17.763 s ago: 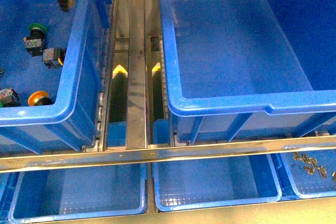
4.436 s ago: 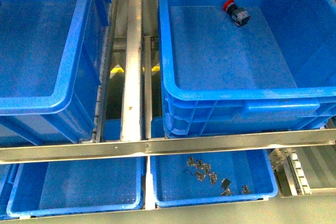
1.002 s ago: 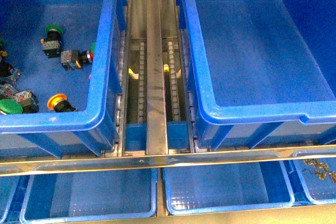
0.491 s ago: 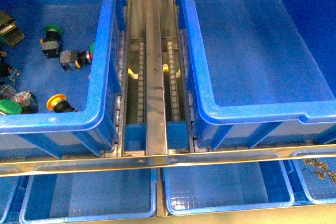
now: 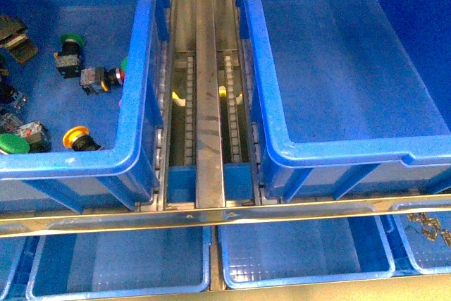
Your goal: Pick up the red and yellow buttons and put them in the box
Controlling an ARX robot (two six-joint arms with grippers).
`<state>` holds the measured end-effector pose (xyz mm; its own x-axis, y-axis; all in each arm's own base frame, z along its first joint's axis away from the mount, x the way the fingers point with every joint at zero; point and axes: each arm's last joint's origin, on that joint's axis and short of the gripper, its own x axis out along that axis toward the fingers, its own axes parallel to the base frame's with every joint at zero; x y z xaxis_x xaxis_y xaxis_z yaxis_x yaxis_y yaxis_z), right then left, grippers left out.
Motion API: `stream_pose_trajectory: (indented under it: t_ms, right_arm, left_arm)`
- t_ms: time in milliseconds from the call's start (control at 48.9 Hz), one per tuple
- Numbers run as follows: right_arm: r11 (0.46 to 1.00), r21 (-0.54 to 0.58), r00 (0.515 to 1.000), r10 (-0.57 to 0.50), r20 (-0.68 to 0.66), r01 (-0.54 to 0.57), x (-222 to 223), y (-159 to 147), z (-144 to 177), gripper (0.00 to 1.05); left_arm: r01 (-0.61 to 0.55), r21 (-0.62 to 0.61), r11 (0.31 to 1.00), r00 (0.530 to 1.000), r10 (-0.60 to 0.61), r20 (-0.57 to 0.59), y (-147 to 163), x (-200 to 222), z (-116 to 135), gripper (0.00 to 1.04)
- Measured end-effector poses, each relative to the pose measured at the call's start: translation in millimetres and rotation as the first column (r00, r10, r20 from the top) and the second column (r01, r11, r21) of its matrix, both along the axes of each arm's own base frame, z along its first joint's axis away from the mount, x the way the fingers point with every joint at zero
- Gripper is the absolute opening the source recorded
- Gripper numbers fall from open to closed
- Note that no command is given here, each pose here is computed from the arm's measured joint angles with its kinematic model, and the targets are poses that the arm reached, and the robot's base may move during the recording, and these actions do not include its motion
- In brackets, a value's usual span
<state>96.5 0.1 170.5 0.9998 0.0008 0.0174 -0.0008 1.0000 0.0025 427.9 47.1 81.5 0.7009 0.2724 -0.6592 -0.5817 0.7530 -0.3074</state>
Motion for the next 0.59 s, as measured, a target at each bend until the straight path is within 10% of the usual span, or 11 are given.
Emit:
stream_pose_trajectory:
  t_ms: [368,593]
  right_arm:
    - [1.000,0.000,1.000,0.000,0.000,0.000,0.0,0.0,0.0,0.99]
    - [1.000,0.000,1.000,0.000,0.000,0.000,0.0,0.0,0.0,0.99]
  left_arm:
    - [0.007,-0.006,1.000,1.000,-0.007,0.010,4.1,0.9,1.2,0.38]
    - [0.028,-0.034,0.999,0.999,-0.027,0.026,7.7,-2.0,3.3,0.35]
